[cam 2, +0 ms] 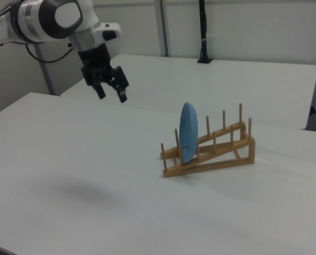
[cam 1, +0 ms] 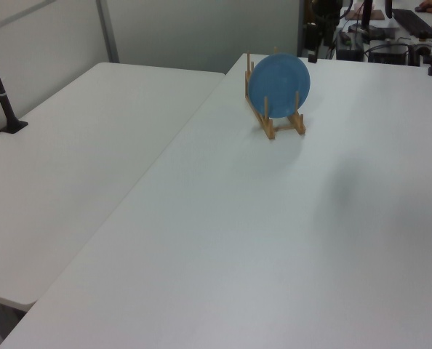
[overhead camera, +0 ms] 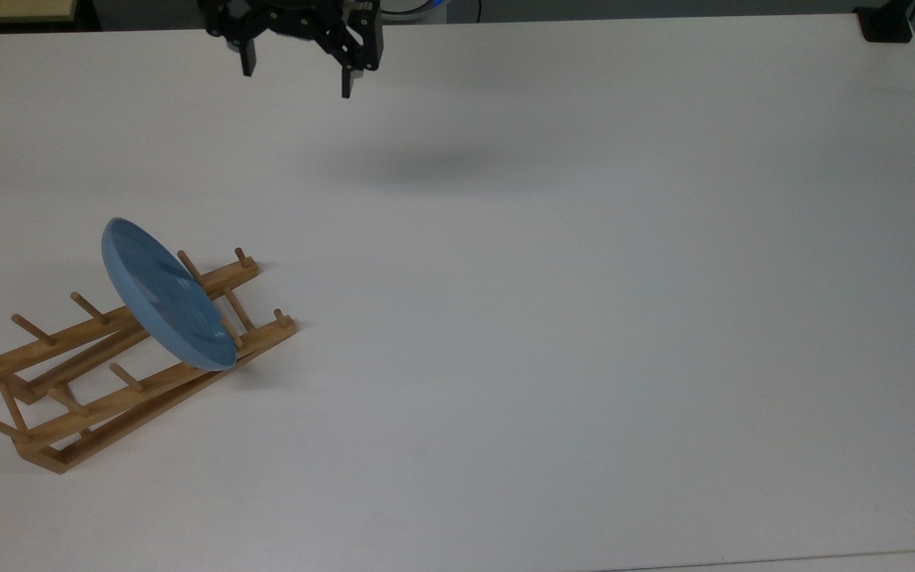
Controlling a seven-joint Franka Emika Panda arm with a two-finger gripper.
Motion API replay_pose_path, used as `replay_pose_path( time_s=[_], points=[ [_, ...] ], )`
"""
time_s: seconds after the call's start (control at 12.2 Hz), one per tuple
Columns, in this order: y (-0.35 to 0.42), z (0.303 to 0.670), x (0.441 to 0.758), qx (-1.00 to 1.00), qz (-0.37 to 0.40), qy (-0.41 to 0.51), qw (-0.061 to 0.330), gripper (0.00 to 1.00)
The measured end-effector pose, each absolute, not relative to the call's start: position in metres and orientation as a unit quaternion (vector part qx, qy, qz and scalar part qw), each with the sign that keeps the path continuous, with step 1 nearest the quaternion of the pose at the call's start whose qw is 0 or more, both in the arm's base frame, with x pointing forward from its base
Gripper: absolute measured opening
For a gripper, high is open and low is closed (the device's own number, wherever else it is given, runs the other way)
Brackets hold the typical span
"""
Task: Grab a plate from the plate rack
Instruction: 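Move the open gripper over the blue plate's rim and lower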
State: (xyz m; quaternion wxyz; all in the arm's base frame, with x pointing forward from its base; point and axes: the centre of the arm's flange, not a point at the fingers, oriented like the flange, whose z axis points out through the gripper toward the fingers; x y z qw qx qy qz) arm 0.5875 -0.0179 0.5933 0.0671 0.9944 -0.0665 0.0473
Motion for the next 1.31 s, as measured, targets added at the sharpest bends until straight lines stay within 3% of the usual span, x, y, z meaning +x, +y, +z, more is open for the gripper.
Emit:
replay_pose_path(
  time_s=[0.25, 0.57, 0.9, 1.06, 1.31],
  points=[
    [-0.030, 0.607, 0.600, 0.987, 0.110, -0.052, 0.107, 1.00],
    [-0.080, 0.587, 0.624, 0.980, 0.135, 0.050, 0.137, 1.00],
    [-0.135, 0.581, 0.637, 0.964, 0.185, 0.091, 0.167, 0.97],
    [-0.152, 0.561, 0.649, 0.958, 0.192, 0.099, 0.190, 0.94],
    [-0.152, 0.528, 0.664, 0.957, 0.189, 0.110, 0.189, 0.90]
  ],
)
